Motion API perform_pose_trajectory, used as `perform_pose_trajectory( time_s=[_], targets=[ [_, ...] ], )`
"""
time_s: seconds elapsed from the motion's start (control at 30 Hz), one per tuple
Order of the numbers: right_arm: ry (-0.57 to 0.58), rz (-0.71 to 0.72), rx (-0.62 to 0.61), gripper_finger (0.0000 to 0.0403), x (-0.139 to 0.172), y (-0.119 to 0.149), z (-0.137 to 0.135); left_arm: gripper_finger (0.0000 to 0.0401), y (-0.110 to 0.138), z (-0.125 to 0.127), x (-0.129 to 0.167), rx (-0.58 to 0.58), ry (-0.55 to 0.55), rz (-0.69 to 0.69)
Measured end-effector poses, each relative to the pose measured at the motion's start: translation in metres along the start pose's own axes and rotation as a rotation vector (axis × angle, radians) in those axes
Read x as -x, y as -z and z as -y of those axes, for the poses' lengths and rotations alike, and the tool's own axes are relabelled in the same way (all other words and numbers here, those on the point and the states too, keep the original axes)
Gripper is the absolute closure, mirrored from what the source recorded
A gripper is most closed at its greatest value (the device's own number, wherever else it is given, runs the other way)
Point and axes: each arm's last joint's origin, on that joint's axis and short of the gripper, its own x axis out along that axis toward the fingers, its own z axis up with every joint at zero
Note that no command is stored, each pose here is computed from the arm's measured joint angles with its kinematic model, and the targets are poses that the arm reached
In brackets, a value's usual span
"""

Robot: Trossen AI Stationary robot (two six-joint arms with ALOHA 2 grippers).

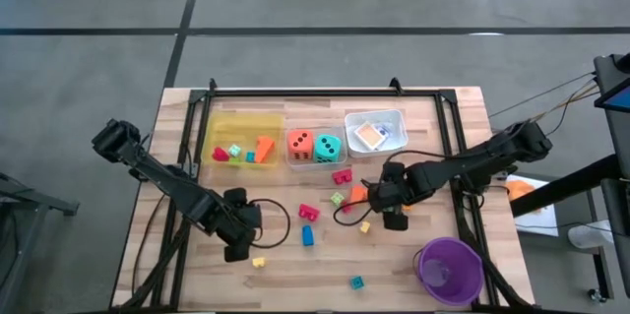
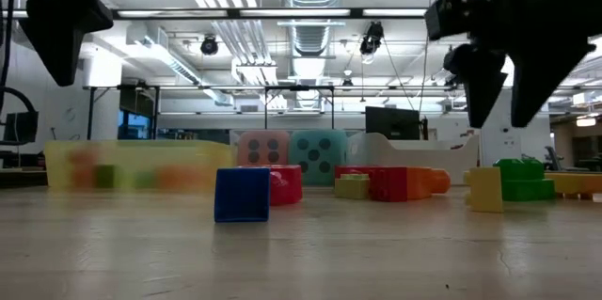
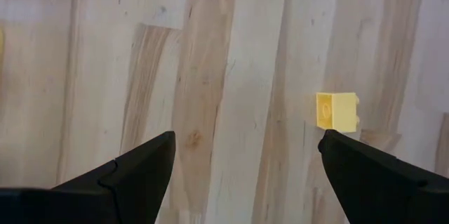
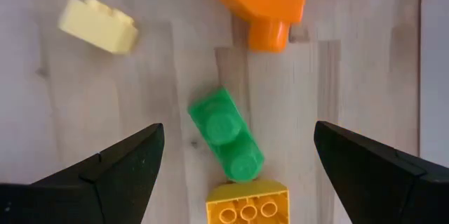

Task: Pick & Place Toys
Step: Put the green game piece into the yellow bin

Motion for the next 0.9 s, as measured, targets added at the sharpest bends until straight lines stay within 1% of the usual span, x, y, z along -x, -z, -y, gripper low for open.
perform_pose_trajectory(
  time_s=[0.27,0.5,0.67,0.77,0.83,0.9],
  targets=[
    [0.048,-0.081,0.058,0.0039,-0.026,0.005,-0.002,0.0052,-0.003,-0.001,0.0,-0.037,-0.004,0.03],
    [0.079,-0.182,0.11,0.0039,-0.053,0.006,-0.005,0.0052,-0.006,-0.004,0.0,-0.027,-0.06,0.078],
    [0.094,-0.242,0.123,0.004,-0.068,0.006,-0.008,0.0052,-0.009,-0.006,0.0,-0.01,-0.127,0.149],
    [0.094,-0.253,0.125,0.0062,-0.07,0.006,-0.009,0.0052,-0.012,-0.006,0.001,0.014,-0.148,0.196],
    [0.085,-0.251,0.124,0.0093,-0.07,0.005,-0.009,0.0052,-0.013,-0.005,0.001,0.021,-0.149,0.22],
    [0.075,-0.244,0.121,0.0135,-0.069,0.006,-0.009,0.0052,-0.015,-0.004,0.001,0.03,-0.139,0.24]
  ],
)
